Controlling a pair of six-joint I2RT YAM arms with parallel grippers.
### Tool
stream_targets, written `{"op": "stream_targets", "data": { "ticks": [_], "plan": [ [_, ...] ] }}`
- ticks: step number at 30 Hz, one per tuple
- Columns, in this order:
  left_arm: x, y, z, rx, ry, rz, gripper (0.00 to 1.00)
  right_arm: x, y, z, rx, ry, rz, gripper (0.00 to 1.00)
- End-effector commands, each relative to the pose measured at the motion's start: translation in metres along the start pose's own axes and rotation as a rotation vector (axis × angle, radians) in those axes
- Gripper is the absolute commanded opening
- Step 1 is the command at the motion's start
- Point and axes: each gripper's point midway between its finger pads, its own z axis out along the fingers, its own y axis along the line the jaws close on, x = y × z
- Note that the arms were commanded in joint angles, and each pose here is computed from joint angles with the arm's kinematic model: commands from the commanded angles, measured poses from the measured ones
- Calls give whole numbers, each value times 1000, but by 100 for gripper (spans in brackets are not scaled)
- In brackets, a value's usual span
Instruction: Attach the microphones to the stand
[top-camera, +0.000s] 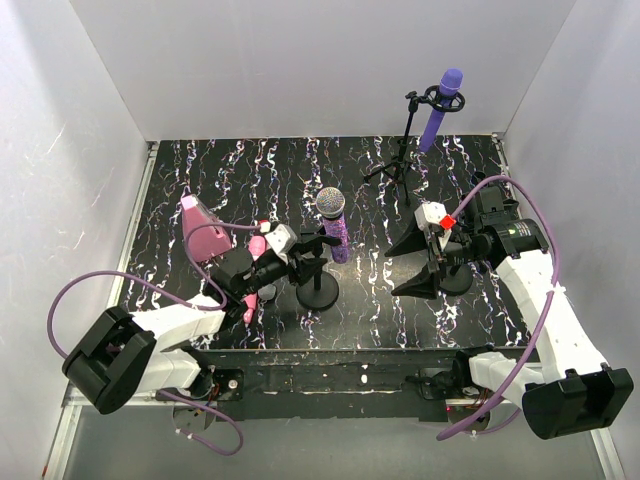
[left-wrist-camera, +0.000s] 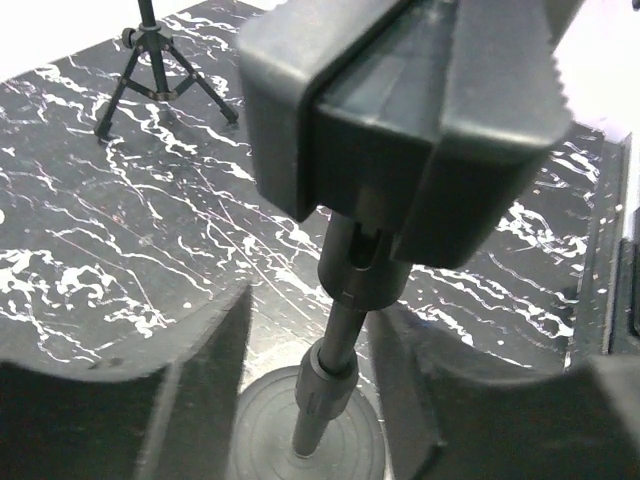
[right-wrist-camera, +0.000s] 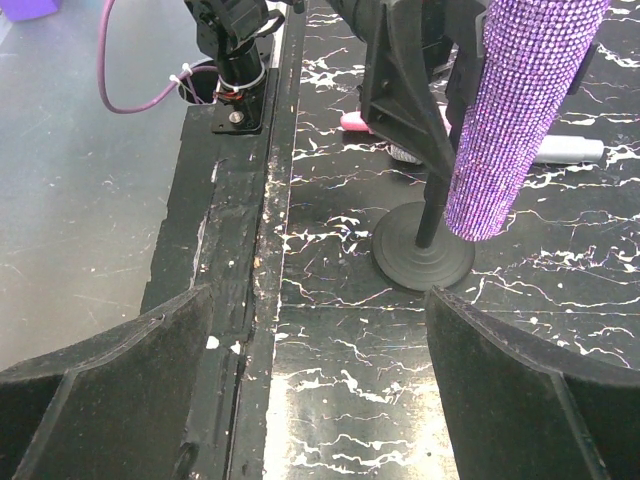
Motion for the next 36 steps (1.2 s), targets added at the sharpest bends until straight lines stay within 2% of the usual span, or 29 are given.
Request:
{"op": "stream_targets", "data": {
  "ticks": [1,4,6,13,21,28,36],
  "plan": [
    [-18,-1,6,14,-36,43,35,-7,2,0,-7,-30,-27,93],
    [-19,-1,8,21,-29,54,10,-7,1,-1,-6,-33,-30,93],
    [-21,0,9,19,-33,61,0,-7,2,-1,-4,-33,-29,93],
    [-46,43,16,-103,-82,55,0,-8,3,-2,-2,-34,-30,93],
    [-104,110,65,-147,-196,116,0,-8,4,-3,2,-32,-34,93],
    [-107,180,109,-219,-195,152,0,-7,1,-4,15,-21,-39,93],
    [-110,231,149,-254,-208,183,0,-9,1,-7,22,-37,-33,93]
  ]
}}
